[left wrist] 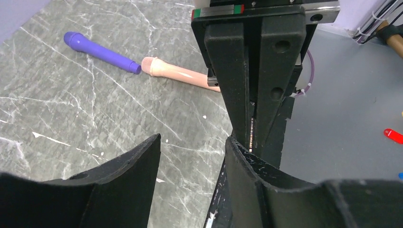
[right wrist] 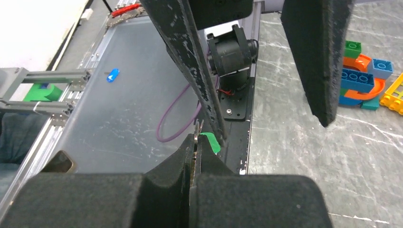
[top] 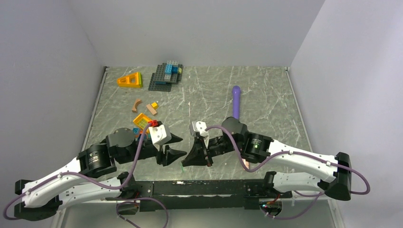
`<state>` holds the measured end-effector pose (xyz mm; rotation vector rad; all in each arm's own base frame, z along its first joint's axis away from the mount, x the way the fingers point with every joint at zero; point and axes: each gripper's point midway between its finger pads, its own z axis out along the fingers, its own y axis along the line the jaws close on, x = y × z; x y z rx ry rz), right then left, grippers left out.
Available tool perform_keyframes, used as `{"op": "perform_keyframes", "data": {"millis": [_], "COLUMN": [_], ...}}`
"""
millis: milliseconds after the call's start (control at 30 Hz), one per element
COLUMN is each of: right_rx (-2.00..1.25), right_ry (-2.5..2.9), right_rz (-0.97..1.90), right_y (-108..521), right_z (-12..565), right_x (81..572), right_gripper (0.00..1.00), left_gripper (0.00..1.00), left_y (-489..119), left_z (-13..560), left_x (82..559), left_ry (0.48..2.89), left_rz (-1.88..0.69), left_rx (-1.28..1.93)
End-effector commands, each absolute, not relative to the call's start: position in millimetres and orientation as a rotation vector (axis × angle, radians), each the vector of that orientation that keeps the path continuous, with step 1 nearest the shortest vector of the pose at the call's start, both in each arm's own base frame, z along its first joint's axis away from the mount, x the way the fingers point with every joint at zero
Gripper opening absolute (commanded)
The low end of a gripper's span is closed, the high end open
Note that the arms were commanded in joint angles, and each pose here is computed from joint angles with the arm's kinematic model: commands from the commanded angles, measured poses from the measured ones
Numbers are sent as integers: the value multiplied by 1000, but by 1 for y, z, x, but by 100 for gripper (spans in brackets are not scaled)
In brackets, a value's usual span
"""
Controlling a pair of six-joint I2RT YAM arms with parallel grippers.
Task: Remove the keys from the keyring
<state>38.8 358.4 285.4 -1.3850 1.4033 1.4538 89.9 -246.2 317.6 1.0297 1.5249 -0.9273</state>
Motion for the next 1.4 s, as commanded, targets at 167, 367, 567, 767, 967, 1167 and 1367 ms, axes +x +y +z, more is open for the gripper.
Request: {"op": "perform_keyframes", "data": {"millis": [167, 367, 567, 767, 967, 1167, 1367], "right_rx": [-1321, -1300, -1301, -1279, -1269, -1267, -1265], "right_ry": [1349, 1332, 1319, 1275, 1252, 1232, 1208], "right_rz": [1348, 1335, 1328, 1337, 1340, 1349, 1362], "right_y": [367, 367, 368, 367, 363, 358, 352], "right_z": [310, 316, 320, 329, 334, 338, 343], "right_x": [56, 59, 60, 59, 58, 55, 50], "right_gripper": [0, 0, 0, 0, 0, 0, 0], "left_gripper": [55, 55, 49, 37, 25, 18, 17], "left_y": [-234, -234, -241, -242, -241, -242, -240], "left_z": [330, 327, 317, 315, 316, 317, 322], "left_x": [76, 71, 71, 72, 70, 65, 60], "left_ry": [1454, 1461, 1502, 1512, 1506, 1493, 1461], "left_rz": [-983, -991, -986, -983, -997, -1023, -1051], "left_rx": [1033, 1074, 1116, 1111, 1118, 1131, 1134]}}
